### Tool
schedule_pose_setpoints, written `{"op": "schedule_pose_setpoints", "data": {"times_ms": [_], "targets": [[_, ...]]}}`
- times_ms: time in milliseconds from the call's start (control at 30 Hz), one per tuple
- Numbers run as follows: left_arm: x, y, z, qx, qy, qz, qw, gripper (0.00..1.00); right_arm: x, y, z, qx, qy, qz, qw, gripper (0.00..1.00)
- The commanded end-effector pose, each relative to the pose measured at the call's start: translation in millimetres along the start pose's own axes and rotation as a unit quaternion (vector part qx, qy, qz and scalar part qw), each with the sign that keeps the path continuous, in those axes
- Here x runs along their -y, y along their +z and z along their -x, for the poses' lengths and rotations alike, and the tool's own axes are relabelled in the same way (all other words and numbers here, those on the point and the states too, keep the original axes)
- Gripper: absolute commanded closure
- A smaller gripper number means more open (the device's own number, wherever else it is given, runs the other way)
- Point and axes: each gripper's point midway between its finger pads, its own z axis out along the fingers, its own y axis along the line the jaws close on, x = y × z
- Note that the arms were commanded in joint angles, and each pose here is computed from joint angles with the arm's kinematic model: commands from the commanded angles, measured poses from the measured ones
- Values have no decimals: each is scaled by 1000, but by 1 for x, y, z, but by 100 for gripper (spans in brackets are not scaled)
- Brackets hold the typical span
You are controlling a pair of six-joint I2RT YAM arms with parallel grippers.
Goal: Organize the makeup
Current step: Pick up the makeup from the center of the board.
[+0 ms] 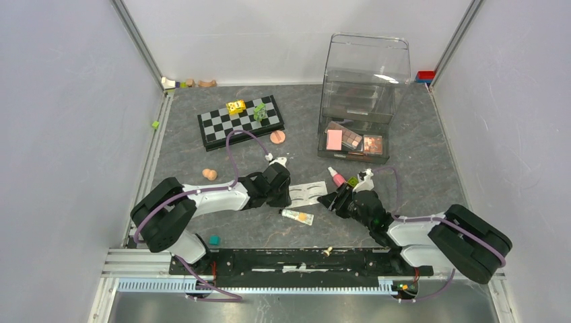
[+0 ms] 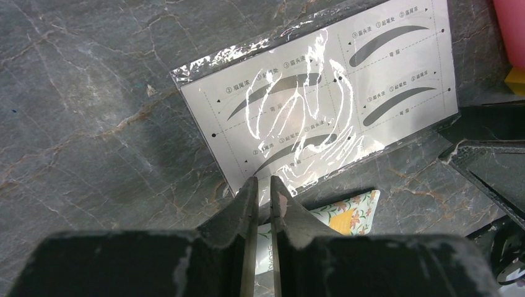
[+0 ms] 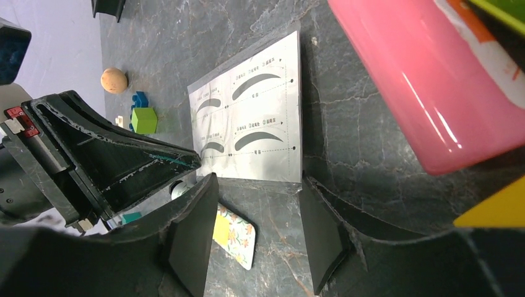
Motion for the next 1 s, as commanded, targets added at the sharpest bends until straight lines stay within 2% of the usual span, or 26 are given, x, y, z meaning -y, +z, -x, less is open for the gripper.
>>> {"op": "schedule_pose_setpoints", "data": {"times_ms": [0, 500, 700, 967], "targets": [[-9, 4, -13, -18, 7, 9, 1000, 81, 14, 2, 1, 14, -34, -8, 999, 44], [-10, 5, -18, -25, 4, 7, 1000, 82, -26, 17, 8, 34, 28, 95, 994, 62], [-11, 3, -21, -27, 3, 5, 1000, 82, -31, 25, 13, 47, 44, 104, 993, 57], [-12, 2, -23, -29, 1, 3, 1000, 82, -40, 38, 25, 73, 45, 107, 991, 58]]}}
